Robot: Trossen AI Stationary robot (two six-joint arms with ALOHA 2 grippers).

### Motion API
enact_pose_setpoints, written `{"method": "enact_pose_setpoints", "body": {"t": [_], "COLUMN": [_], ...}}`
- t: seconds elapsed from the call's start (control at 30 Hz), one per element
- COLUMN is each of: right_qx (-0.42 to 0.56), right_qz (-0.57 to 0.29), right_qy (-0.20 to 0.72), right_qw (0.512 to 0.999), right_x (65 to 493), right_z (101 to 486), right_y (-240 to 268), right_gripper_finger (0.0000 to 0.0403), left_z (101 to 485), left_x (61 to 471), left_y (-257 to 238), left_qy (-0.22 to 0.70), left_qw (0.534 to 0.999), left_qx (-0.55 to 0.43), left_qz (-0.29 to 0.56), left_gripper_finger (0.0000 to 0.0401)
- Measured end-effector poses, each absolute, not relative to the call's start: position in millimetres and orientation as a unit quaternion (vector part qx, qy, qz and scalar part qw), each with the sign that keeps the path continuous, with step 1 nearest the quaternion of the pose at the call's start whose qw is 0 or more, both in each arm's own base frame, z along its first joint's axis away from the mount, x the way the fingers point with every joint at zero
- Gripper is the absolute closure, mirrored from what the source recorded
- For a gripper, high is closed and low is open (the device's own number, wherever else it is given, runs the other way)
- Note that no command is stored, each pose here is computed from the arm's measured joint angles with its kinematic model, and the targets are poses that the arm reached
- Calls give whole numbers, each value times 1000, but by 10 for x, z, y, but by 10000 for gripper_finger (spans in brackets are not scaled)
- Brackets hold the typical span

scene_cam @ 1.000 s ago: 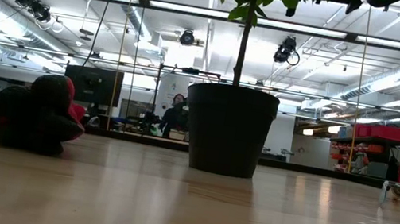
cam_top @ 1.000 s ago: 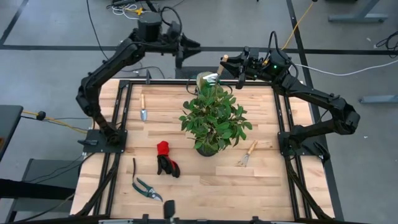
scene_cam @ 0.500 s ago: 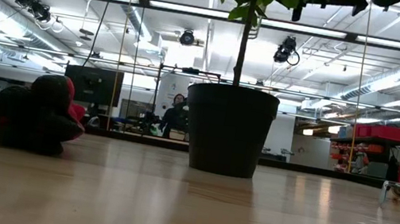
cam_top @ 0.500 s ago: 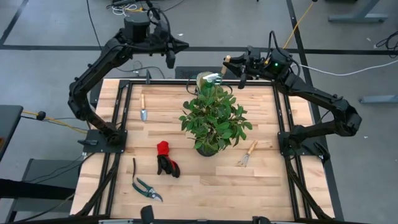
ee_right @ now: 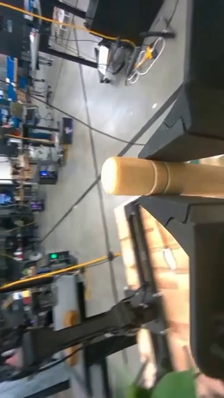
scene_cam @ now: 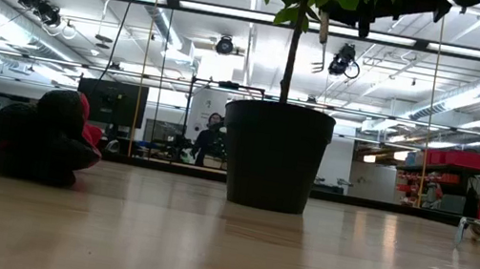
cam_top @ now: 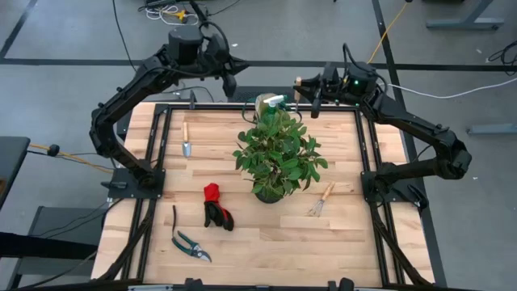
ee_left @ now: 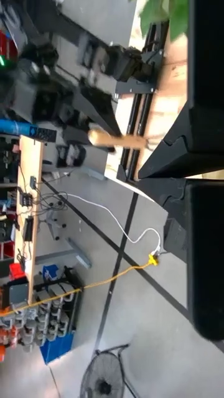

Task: Pick & Place Garden tools in Gardening bag
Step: Put the brown hand rake into the gardening bag

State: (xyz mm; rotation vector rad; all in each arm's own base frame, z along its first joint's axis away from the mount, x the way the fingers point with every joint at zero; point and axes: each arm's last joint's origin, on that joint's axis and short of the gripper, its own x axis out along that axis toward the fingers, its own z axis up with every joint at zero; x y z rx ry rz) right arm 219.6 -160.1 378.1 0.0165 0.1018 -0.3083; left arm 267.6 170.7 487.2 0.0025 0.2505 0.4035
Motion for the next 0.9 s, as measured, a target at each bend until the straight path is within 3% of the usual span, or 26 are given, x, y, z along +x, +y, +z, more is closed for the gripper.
{"method": "enact_pose_setpoints", "body": {"t": [0.4, 0.9], "right_qx": [-27, -18], "right_qz": [-154, -153], "right_qy": [116, 18], "right_qw": [981, 988], "right_x": [2137, 2059], "right_z": [3628, 2792], "right_y": [-1726, -1747], "right_gripper_finger": [340, 337], "left_z": [4488, 4540], "left_x": [2893, 2996], "left_y": [1674, 1572], "left_qy": [147, 98], "left_qw": [970, 975], "left_qx": [-54, -74], "left_qz": [184, 183], "left_gripper_finger": [398, 398]}}
